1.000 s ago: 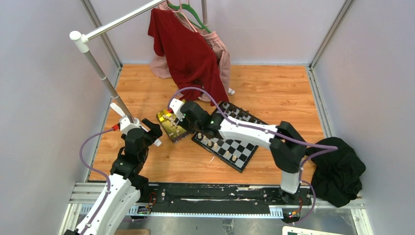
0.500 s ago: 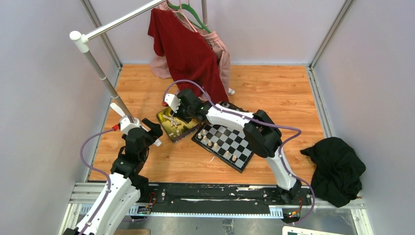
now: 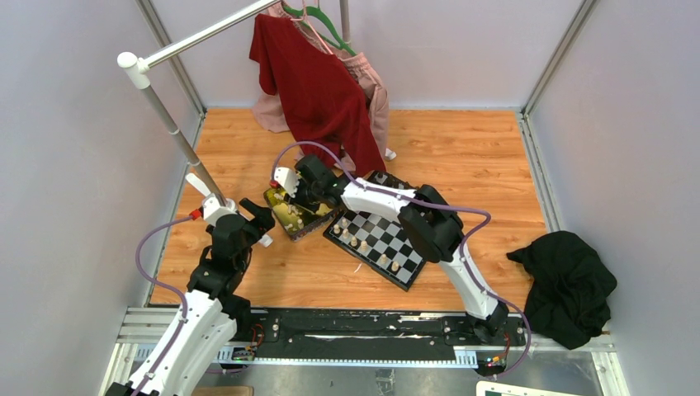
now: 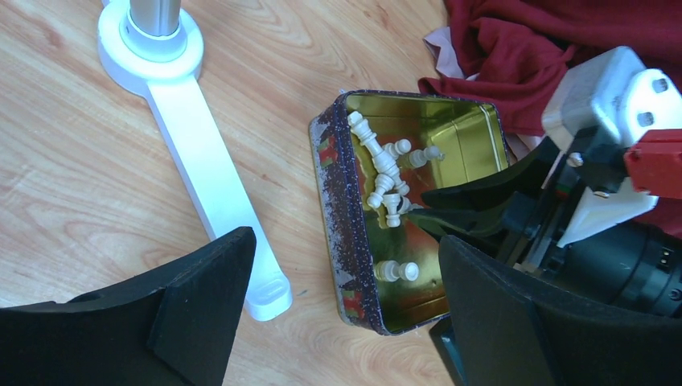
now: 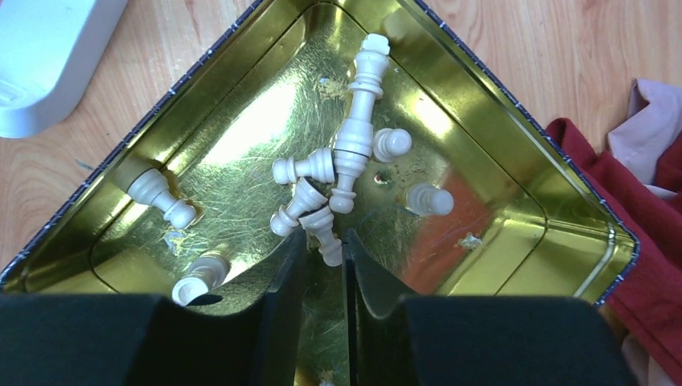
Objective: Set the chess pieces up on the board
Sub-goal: Pick up the chess piece from the storage box.
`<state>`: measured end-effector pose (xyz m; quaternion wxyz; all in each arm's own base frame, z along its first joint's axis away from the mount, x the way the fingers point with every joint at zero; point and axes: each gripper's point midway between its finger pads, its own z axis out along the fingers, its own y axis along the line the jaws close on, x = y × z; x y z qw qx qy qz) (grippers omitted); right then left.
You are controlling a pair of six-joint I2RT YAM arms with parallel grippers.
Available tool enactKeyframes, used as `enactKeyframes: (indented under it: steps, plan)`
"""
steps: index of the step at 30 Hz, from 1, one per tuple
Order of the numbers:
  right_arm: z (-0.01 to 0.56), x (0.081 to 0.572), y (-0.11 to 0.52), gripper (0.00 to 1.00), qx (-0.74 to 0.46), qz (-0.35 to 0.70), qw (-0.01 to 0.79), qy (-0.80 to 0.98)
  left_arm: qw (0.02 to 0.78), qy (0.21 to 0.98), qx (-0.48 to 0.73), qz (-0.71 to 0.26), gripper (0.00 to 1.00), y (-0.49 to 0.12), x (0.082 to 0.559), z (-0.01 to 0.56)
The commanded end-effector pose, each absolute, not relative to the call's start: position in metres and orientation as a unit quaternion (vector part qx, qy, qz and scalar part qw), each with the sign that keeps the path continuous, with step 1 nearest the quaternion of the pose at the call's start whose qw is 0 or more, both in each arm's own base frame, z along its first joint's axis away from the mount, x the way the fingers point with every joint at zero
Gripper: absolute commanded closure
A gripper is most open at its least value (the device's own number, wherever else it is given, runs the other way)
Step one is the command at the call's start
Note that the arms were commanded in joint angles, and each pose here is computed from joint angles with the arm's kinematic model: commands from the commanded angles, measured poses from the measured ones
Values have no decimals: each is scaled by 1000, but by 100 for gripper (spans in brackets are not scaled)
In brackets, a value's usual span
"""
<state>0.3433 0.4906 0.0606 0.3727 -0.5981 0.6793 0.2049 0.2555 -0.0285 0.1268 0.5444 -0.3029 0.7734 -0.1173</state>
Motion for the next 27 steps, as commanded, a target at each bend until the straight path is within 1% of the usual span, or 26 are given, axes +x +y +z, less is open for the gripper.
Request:
enactKeyframes:
  steps: [1, 8, 10, 20, 27]
  plan:
    - [56, 351, 492, 74, -607, 206, 371, 672, 553, 767, -302, -125, 11, -30, 259, 132]
    - [49, 355, 487, 76, -606, 205, 363, 677, 553, 766, -302, -126, 11, -31, 260, 128]
    - [47, 356, 486, 78, -607, 205, 361, 677, 552, 767, -303, -126, 11, -31, 261, 127]
    - [48, 356, 483, 99, -610, 205, 355, 678, 550, 767, -305, -127, 11, -32, 263, 124]
    - [61, 353, 484, 100, -609, 212, 363, 672, 548, 769, -305, -126, 11, -32, 262, 122]
